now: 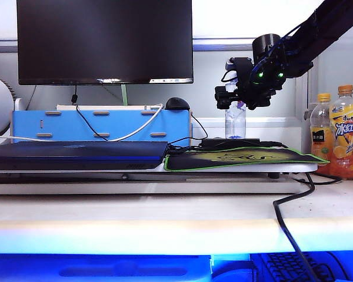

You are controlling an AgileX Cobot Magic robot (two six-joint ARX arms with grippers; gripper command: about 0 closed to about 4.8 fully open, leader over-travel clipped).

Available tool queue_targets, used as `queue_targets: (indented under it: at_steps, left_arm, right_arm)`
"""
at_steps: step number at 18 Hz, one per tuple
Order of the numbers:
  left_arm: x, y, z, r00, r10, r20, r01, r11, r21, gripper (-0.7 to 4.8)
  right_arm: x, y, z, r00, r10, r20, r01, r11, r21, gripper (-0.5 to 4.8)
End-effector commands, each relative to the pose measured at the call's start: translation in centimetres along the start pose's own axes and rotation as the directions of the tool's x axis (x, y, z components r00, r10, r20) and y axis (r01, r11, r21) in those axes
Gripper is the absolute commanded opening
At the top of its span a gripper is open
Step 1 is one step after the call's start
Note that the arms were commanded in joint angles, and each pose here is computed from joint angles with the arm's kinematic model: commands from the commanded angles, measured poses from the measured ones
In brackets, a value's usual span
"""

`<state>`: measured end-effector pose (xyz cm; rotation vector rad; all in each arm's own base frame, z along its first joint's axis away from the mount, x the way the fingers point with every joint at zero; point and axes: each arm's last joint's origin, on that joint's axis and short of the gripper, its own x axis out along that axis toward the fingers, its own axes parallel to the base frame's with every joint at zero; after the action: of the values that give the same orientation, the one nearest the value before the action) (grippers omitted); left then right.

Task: Pick up the mineral water bottle and place it on the laptop.

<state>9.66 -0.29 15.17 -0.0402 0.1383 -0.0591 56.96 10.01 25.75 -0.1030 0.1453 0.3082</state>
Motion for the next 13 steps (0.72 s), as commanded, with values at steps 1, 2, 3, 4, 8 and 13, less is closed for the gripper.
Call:
queue_targets:
  at_steps: [1,2,3,4,8,13]
  left_arm:
    - [0.0,0.0,0.1,1.000,-0.002,0.006,0.002,1.000,0.001,-0.02]
    - [0.0,0.0,0.1,1.000,-0.003,0.006,0.003,1.000,0.001,-0.02]
    - [0.0,0.0,0.1,1.000,-0.003,0.006,0.003,1.000,0.001,-0.02]
    - [0.0,0.0,0.1,1.000,-0.002,0.006,0.002,1.000,0.001,-0.02]
    - [0.0,0.0,0.1,1.000,-0.003,0.006,0.003,1.000,0.001,-0.02]
    - [0.0,0.0,0.1,1.000,-0.002,0.006,0.002,1.000,0.001,-0.02]
  right_arm:
    - [-0.1,-0.1,0.5,1.000,-0.012,0.029,0.012,1.000,-0.004,4.79]
    - [-0.1,-0.1,0.6,0.999,-0.012,0.035,0.012,1.000,-0.005,4.79]
    - [-0.1,-0.1,0.7,0.999,-0.014,0.045,0.014,1.000,-0.007,4.29]
    - [-0.1,-0.1,0.8,0.998,-0.015,0.059,0.015,1.000,-0.008,3.97]
    - [-0.1,-0.1,1.1,0.996,-0.017,0.089,0.018,1.000,-0.012,1.33]
    - [-0.2,-0.1,1.7,0.990,-0.021,0.137,0.024,1.000,-0.017,1.05]
